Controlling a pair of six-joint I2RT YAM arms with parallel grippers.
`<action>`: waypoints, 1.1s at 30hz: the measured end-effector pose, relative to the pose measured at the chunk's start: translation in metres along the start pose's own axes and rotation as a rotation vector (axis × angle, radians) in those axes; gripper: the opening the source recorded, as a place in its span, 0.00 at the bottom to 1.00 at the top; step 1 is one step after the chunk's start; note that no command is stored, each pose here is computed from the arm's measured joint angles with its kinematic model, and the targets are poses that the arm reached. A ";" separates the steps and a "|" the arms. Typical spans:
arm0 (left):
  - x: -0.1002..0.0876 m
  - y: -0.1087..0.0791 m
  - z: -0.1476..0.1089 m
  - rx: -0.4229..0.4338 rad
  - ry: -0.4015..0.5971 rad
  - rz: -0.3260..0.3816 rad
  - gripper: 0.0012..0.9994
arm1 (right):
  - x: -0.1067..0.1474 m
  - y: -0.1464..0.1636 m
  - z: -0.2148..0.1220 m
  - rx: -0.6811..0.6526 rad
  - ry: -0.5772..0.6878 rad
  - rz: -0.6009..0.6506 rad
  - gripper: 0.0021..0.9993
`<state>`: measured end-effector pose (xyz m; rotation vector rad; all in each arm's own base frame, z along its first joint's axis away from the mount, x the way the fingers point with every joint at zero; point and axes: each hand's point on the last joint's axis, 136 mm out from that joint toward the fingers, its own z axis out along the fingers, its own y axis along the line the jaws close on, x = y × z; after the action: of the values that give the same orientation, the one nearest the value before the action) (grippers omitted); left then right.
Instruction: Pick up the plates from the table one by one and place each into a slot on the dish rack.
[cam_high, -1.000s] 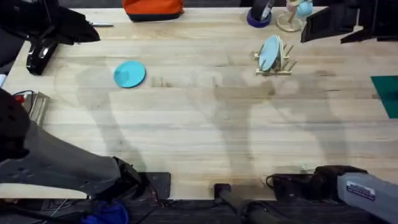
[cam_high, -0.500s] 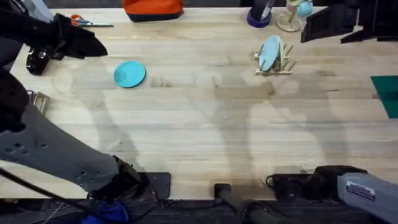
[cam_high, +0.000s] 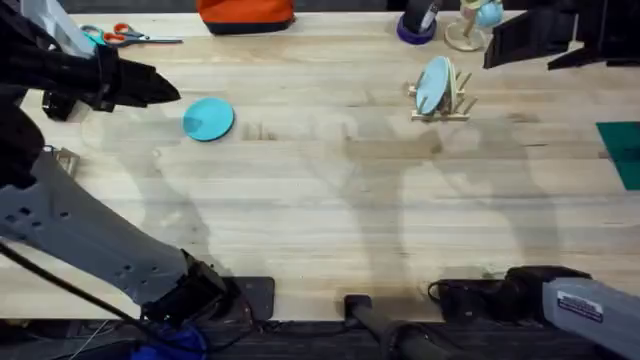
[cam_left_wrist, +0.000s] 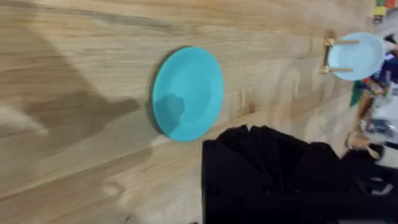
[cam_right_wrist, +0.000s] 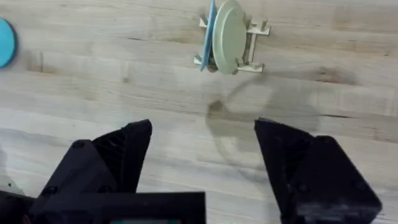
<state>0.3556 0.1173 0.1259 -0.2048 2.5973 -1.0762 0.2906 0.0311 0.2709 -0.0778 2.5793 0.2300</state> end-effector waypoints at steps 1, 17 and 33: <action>0.002 0.000 0.003 0.016 0.009 -0.004 0.04 | 0.000 0.000 0.000 0.000 0.000 0.000 0.99; 0.000 0.012 0.017 0.063 0.010 0.048 0.04 | 0.000 0.000 0.000 0.000 0.000 0.000 1.00; -0.006 0.023 0.021 0.046 -0.007 0.070 0.04 | 0.000 0.000 0.000 0.000 0.000 0.000 1.00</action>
<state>0.3681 0.1209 0.0969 -0.1052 2.5505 -1.1078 0.2906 0.0312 0.2709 -0.0783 2.5793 0.2304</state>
